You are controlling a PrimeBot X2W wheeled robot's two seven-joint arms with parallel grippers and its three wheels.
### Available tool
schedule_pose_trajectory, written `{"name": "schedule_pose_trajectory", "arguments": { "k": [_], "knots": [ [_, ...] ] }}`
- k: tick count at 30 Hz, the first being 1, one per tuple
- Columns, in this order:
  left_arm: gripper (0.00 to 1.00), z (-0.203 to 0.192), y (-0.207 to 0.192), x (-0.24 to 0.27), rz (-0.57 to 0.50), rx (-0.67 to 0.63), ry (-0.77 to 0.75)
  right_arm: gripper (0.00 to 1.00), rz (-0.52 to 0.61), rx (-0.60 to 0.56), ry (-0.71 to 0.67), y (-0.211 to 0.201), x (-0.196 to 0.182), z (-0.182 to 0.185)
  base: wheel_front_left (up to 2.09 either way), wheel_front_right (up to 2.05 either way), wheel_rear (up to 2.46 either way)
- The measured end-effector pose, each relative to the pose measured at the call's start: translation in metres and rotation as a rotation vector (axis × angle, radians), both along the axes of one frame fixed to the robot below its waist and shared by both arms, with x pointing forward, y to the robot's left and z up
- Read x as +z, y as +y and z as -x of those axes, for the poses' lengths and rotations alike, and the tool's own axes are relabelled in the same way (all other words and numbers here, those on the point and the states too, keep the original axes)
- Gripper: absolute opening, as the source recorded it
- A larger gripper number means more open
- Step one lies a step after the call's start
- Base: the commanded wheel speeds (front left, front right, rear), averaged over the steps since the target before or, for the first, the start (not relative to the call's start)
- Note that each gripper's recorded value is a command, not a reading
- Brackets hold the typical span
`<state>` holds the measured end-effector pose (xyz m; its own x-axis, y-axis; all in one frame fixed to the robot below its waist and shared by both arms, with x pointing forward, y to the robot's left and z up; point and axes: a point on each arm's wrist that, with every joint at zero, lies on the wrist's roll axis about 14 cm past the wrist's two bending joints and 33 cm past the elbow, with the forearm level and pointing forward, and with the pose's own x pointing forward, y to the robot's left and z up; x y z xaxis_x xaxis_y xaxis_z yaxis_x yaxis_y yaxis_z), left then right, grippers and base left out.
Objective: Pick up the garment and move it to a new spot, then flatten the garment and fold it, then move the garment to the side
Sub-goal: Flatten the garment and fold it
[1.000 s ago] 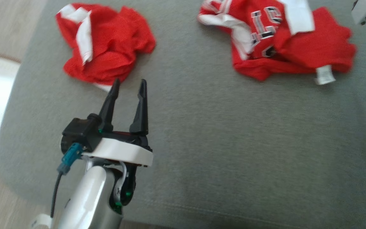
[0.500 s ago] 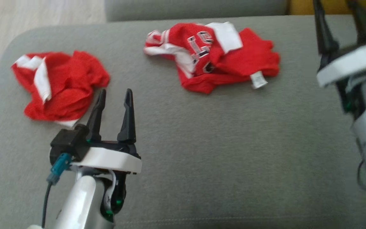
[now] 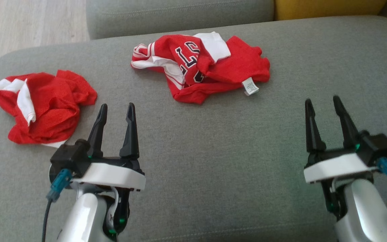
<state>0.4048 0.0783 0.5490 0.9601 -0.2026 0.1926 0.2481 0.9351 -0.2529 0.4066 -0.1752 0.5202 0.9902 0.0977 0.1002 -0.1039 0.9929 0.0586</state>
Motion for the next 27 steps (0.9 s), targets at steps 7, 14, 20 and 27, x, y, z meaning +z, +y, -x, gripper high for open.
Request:
{"name": "schedule_pose_trajectory", "arguments": {
  "k": [7, 14, 20, 27],
  "knots": [
    [1.0, 0.0, 0.008, -0.009, -0.007, 0.018, 0.023, 1.0, -0.009, -0.004, 0.048, 0.003, -0.013, -0.003, 0.0, 0.0, 0.0],
    [1.0, 0.0, 0.02, -0.025, -0.016, 0.05, 0.066, 1.0, -0.023, 0.013, 0.173, 0.013, -0.04, -0.035, 0.0, 0.0, 0.0],
    [1.0, -0.005, 0.038, -0.035, -0.026, 0.099, 0.095, 1.0, 0.025, 0.077, 0.303, 0.039, -0.076, -0.069, 0.0, 0.0, 0.0],
    [1.0, -0.002, 0.06, -0.049, -0.034, 0.168, 0.141, 1.0, 0.111, 0.119, 0.44, 0.052, -0.124, -0.089, 0.0, 0.0, 0.0]
  ]
}}
